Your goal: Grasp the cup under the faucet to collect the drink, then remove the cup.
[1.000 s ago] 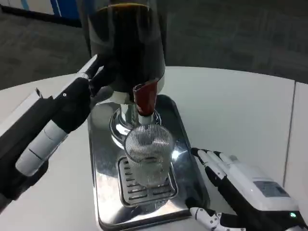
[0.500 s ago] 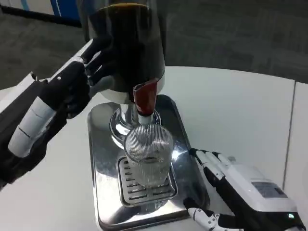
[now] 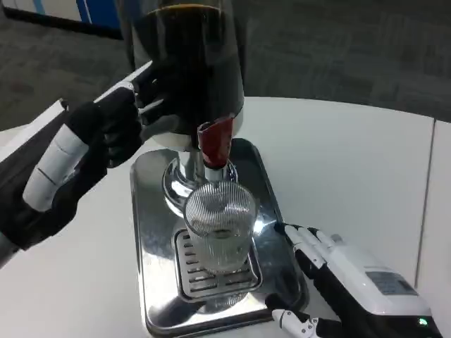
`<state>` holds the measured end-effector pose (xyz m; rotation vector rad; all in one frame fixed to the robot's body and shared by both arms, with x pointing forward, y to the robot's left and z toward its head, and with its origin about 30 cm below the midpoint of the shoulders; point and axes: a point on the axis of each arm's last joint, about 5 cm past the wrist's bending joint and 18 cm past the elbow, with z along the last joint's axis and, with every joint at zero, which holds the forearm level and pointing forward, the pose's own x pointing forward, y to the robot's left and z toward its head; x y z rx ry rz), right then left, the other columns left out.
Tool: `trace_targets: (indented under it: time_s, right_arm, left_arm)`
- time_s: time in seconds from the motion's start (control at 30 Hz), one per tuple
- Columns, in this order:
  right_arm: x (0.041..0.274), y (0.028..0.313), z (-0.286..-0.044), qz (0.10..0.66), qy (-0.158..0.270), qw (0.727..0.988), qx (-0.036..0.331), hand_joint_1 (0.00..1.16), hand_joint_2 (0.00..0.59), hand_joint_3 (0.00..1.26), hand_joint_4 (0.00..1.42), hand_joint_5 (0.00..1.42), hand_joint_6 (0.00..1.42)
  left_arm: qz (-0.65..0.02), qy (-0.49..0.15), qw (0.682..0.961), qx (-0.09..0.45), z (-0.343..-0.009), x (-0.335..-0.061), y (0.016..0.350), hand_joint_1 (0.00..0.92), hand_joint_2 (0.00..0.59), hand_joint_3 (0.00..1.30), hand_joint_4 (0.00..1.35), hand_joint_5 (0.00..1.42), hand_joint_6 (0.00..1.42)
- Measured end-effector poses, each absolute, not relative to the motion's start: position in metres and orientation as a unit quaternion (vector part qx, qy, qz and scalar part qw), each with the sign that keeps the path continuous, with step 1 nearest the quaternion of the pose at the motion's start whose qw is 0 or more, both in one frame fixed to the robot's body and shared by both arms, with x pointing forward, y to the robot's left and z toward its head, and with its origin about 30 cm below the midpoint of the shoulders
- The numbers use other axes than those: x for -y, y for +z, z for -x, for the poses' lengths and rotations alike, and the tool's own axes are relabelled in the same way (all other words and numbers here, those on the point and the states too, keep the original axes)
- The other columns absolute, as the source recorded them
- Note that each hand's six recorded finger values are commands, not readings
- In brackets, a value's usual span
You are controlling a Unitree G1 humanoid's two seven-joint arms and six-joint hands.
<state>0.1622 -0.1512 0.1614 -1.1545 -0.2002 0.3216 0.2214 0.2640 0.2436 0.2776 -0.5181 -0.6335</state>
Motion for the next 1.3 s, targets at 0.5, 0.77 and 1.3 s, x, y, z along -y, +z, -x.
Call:
trace_targets:
  time_s: [0.5, 0.77, 1.3]
  right_arm:
    - [0.151, 0.164, -0.159, 0.542, 0.147, 0.822, 0.099, 0.28, 0.422, 0.0, 0.0, 0.0, 0.0]
    - [0.151, 0.163, -0.158, 0.541, 0.147, 0.823, 0.097, 0.28, 0.422, 0.0, 0.0, 0.0, 0.0]
    - [0.154, 0.163, -0.157, 0.533, 0.139, 0.829, 0.095, 0.29, 0.402, 0.0, 0.0, 0.0, 0.0]
  left_arm:
    - [-0.136, -0.356, 0.89, 0.249, -0.244, -0.256, 0.253, 0.0, 0.105, 0.14, 0.01, 0.11, 0.1]
    - [-0.133, -0.369, 0.886, 0.249, -0.252, -0.252, 0.256, 0.0, 0.106, 0.14, 0.01, 0.12, 0.11]
    - [-0.159, -0.396, 0.868, 0.255, -0.259, -0.245, 0.263, 0.0, 0.113, 0.13, 0.0, 0.13, 0.13]
